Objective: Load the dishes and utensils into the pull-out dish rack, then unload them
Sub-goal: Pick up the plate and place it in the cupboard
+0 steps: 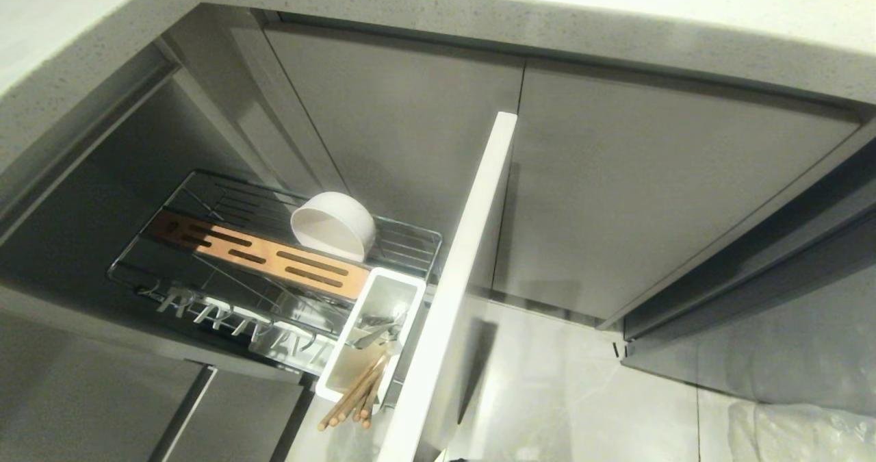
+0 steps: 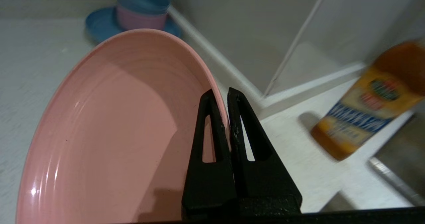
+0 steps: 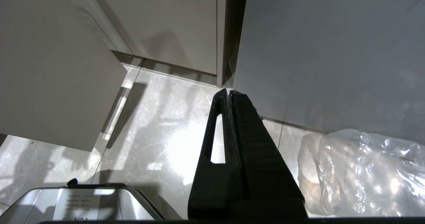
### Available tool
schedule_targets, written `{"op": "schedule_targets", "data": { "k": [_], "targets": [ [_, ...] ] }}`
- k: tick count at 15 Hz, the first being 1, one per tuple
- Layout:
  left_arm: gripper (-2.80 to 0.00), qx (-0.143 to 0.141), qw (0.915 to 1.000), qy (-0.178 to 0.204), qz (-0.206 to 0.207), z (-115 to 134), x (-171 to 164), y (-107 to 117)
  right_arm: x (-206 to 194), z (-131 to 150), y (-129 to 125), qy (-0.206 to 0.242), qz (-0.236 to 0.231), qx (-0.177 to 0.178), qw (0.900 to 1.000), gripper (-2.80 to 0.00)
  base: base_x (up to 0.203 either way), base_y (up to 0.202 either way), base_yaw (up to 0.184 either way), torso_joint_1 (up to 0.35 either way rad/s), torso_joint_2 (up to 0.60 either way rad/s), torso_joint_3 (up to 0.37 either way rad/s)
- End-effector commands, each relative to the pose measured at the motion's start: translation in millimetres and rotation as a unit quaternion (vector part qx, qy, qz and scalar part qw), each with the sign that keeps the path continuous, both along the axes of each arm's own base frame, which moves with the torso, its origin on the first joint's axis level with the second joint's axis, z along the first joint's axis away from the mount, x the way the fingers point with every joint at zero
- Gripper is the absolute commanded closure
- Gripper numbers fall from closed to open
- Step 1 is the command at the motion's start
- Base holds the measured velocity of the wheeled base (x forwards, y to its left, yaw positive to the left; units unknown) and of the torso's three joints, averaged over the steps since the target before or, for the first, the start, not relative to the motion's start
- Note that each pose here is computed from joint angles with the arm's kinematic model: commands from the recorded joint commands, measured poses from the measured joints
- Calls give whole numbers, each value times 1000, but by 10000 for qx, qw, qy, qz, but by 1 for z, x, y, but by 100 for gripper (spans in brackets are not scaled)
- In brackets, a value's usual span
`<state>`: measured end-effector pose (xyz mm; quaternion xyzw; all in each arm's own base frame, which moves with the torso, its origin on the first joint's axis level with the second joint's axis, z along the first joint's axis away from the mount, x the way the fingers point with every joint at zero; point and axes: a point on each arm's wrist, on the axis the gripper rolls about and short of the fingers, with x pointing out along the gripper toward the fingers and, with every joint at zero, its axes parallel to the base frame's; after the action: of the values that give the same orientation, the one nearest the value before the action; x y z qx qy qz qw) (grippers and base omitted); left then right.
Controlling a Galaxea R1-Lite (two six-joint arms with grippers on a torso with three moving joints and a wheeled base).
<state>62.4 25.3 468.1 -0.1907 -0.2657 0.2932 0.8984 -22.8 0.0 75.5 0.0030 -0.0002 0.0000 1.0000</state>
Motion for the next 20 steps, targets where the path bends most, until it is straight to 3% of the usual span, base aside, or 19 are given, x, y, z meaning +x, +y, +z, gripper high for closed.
{"op": "schedule_targets", "data": {
  "k": [1,5,7,9,13,17,20],
  "targets": [
    [0,65,9990,-401,-167,8,-10,-4,0,0,0,2,0,0,10000,0,0,0,0,0,0,0],
    [0,-22,9857,-1069,-1302,17,-18,-15,0,0,0,2,0,0,10000,0,0,0,0,0,0,0],
    [0,-190,9703,-1218,-2080,18,-21,-21,0,0,0,2,0,0,10000,0,0,0,0,0,0,0],
    [0,-360,9498,-1282,-2832,18,-24,-26,0,0,0,2,0,0,10000,0,0,0,0,0,0,0],
    [0,-704,8852,-1226,-4431,13,-32,-35,0,0,0,2,0,0,10000,0,0,0,0,0,0,0],
    [0,-902,8207,-908,-5568,0,-33,-45,0,0,0,2,0,0,10000,0,0,0,0,0,0,0],
    [0,-881,7847,-466,-6118,-16,-27,-62,0,0,0,2,0,0,10000,0,0,0,0,0,0,0]
  ]
}}
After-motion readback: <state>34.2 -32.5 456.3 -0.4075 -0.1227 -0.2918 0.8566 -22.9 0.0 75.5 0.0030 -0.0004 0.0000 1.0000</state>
